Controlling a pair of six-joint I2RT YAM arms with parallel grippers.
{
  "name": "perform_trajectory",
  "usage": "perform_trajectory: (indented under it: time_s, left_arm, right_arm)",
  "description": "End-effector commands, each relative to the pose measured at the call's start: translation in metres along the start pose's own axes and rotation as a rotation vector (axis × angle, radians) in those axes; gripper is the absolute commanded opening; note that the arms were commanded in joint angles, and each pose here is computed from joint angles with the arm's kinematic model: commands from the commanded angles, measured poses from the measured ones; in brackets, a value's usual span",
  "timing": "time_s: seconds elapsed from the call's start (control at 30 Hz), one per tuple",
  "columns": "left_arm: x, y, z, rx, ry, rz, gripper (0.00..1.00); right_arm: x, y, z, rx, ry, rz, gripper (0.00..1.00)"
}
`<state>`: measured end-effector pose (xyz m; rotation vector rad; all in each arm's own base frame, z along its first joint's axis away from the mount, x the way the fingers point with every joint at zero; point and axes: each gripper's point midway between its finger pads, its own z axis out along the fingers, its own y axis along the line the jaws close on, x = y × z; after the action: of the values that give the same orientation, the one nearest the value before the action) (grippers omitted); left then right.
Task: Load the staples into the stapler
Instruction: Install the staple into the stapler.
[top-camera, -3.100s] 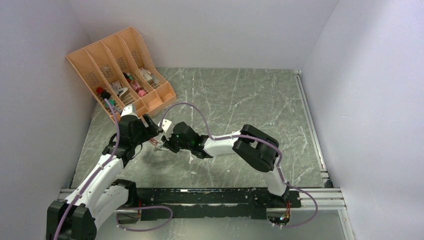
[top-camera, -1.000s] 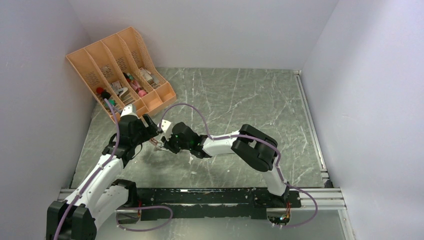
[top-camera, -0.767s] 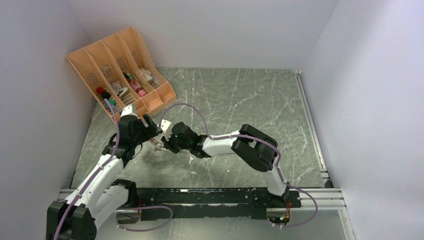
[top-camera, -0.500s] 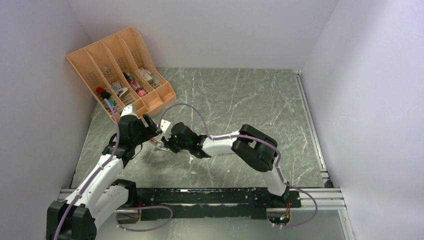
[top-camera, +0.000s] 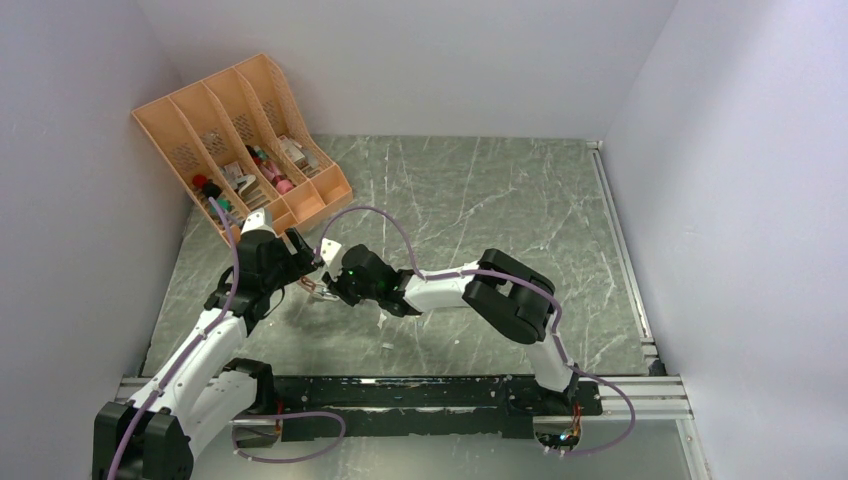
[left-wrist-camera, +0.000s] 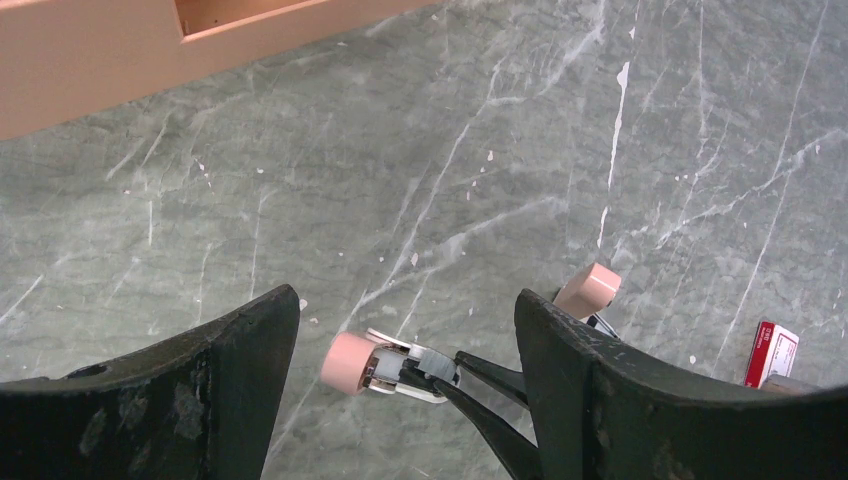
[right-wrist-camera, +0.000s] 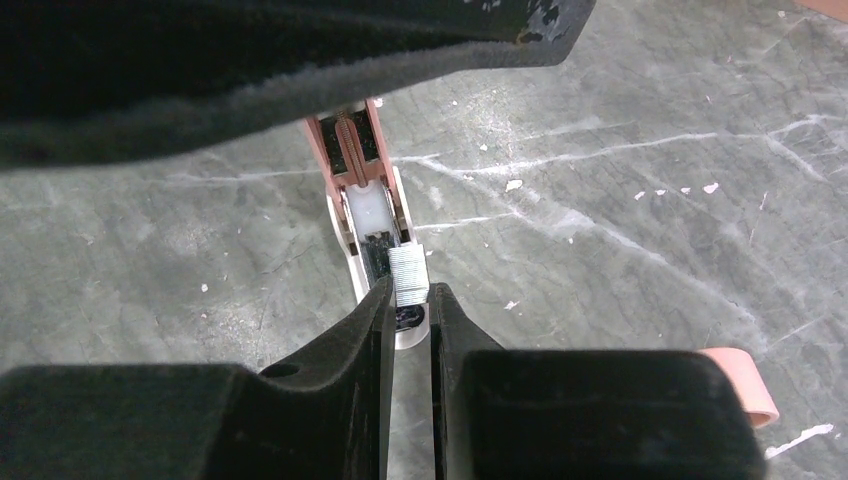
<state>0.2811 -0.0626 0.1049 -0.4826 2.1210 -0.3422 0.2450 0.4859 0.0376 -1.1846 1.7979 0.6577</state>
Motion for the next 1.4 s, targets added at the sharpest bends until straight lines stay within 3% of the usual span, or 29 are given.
perform_trajectory:
  time_s: [0.0, 0.27, 1.37]
  left_arm:
    - [-0.005, -0.002, 0.000, 0.017, -0.021, 0.001, 0.83]
    - [-0.005, -0.002, 0.000, 0.015, -0.020, 0.001, 0.83]
    - [-0.005, -0.001, -0.001, 0.015, -0.020, 0.000, 0.83]
  right_arm:
    - [-0.010, 0.002, -0.002, -0.009, -0.035, -0.016, 0.17]
    - [-0.036, 0.013, -0.014, -0.072, -0.143, -0.016, 0.18]
    - [-0.007, 0.009, 0.001, -0.042, -0.031, 0.010, 0.17]
